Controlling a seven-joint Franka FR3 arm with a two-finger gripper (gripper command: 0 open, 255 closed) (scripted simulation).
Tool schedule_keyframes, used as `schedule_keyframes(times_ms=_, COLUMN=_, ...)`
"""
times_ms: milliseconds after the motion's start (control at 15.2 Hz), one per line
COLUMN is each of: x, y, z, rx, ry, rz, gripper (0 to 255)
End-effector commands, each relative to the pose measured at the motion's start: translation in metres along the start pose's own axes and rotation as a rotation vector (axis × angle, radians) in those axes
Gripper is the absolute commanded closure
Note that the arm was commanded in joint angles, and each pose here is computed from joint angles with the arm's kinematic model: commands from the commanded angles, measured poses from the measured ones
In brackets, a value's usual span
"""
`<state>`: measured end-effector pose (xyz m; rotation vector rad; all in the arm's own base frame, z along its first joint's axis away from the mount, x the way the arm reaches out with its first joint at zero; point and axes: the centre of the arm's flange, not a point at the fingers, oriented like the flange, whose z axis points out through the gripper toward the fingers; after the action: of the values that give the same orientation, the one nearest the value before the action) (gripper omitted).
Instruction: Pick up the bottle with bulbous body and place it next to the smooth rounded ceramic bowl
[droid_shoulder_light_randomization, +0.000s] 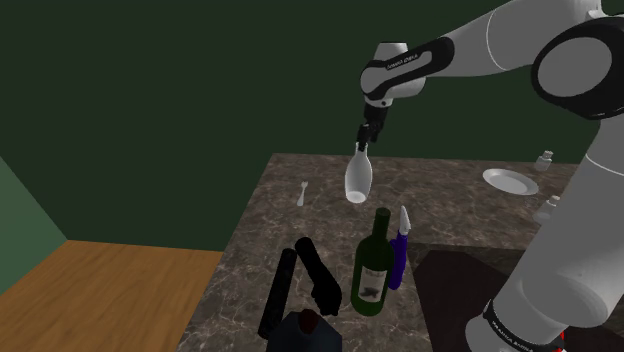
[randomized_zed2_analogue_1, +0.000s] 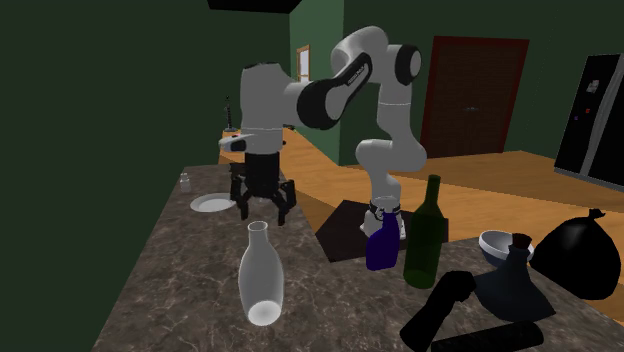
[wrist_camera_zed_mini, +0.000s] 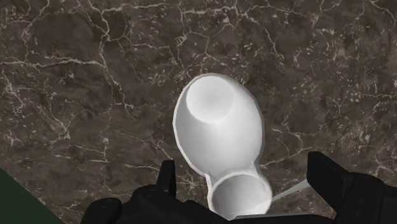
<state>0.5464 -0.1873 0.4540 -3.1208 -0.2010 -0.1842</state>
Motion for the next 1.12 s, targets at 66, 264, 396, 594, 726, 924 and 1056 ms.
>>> schedule_keyframes(times_ms=66, x=0.003, y=0.001, z=0.015, rx=0.000, ry=0.001, rz=-0.001, gripper=0)
schedule_keyframes(times_ms=264, x=0.003, y=0.001, z=0.031, rx=0.000, ry=0.001, rz=-0.001, gripper=0)
schedule_keyframes(times_ms=396, x=0.003, y=0.001, z=0.034, rx=0.000, ry=0.001, rz=-0.001, gripper=0)
schedule_keyframes(times_ms=594, x=0.003, y=0.001, z=0.034, rx=0.000, ry=0.001, rz=-0.001, gripper=0)
schedule_keyframes(times_ms=726, x=0.003, y=0.001, z=0.034, rx=0.000, ry=0.001, rz=-0.001, gripper=0)
schedule_keyframes(times_ms=924, x=0.003, y=0.001, z=0.034, rx=0.000, ry=0.001, rz=-0.001, gripper=255)
schedule_keyframes(times_ms=1056, x=0.003, y=0.001, z=0.034, rx=0.000, ry=0.001, rz=-0.001, gripper=255)
